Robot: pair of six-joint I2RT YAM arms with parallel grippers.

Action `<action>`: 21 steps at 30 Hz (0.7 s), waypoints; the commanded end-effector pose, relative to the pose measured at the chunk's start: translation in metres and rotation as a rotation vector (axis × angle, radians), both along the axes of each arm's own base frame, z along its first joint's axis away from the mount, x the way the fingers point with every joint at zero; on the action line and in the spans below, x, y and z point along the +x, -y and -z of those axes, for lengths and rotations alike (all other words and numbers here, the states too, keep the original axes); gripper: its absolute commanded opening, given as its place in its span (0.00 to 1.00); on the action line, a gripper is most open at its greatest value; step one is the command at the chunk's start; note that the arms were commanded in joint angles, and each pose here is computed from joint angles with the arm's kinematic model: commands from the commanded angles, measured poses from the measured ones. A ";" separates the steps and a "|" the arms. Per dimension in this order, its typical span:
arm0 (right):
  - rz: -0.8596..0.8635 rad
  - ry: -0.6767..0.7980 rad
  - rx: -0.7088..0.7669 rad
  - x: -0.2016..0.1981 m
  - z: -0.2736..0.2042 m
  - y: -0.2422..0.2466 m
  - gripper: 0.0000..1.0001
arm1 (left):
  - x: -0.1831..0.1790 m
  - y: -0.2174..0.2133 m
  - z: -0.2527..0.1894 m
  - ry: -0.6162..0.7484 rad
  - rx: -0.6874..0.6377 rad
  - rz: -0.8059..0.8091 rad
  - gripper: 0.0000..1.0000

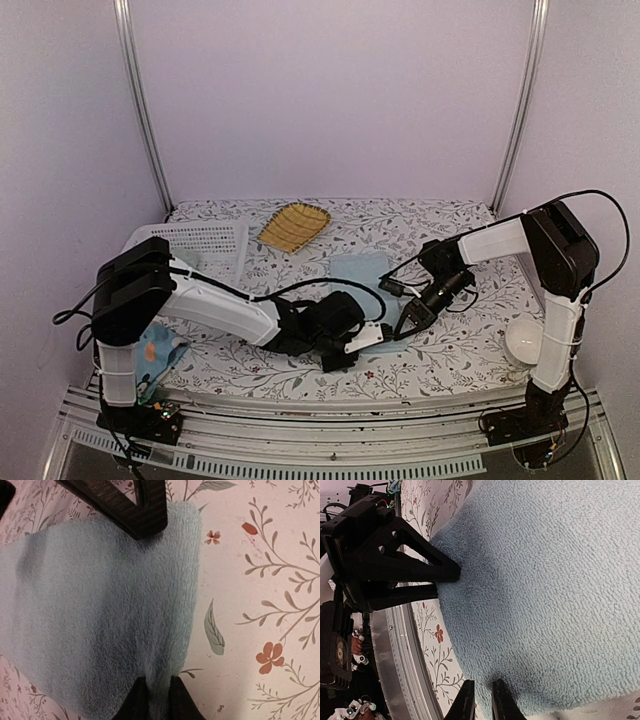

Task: Roll the towels
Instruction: Roll the towel at the center of the board.

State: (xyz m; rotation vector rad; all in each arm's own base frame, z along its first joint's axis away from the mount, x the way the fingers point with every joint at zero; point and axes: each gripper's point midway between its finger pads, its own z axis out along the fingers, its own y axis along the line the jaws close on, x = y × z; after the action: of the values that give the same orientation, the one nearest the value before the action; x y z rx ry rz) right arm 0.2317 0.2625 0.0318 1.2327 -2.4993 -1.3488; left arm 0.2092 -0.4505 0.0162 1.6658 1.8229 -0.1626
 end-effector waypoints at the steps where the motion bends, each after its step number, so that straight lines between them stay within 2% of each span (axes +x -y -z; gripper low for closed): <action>1: -0.018 0.018 0.037 0.003 -0.012 -0.005 0.16 | -0.017 -0.006 0.020 -0.039 0.075 0.043 0.12; 5: 0.012 0.170 0.074 0.024 -0.048 0.003 0.16 | -0.029 0.000 0.016 -0.118 0.041 0.066 0.03; 9: 0.132 0.558 0.135 0.058 -0.126 0.028 0.18 | -0.040 0.007 0.014 -0.263 -0.008 0.059 0.00; 12: 0.156 0.802 0.158 0.055 -0.166 0.039 0.24 | -0.044 0.010 0.015 -0.396 -0.038 0.018 0.00; 14: 0.124 0.847 0.197 0.037 -0.180 0.042 0.26 | -0.048 0.010 0.019 -0.505 -0.046 -0.019 0.00; 16: 0.054 0.832 0.229 0.014 -0.181 0.041 0.27 | -0.054 0.013 0.019 -0.638 -0.059 -0.049 0.00; 21: -0.117 0.771 0.185 -0.030 -0.143 0.040 0.23 | -0.063 0.022 0.014 -0.946 -0.094 -0.123 0.00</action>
State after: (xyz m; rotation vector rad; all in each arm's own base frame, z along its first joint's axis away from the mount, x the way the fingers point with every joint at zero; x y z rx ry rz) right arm 0.2396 0.2258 0.2310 2.2782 -2.9037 -1.3467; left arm 0.1755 -0.4844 0.0177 1.5905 2.1701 -0.8068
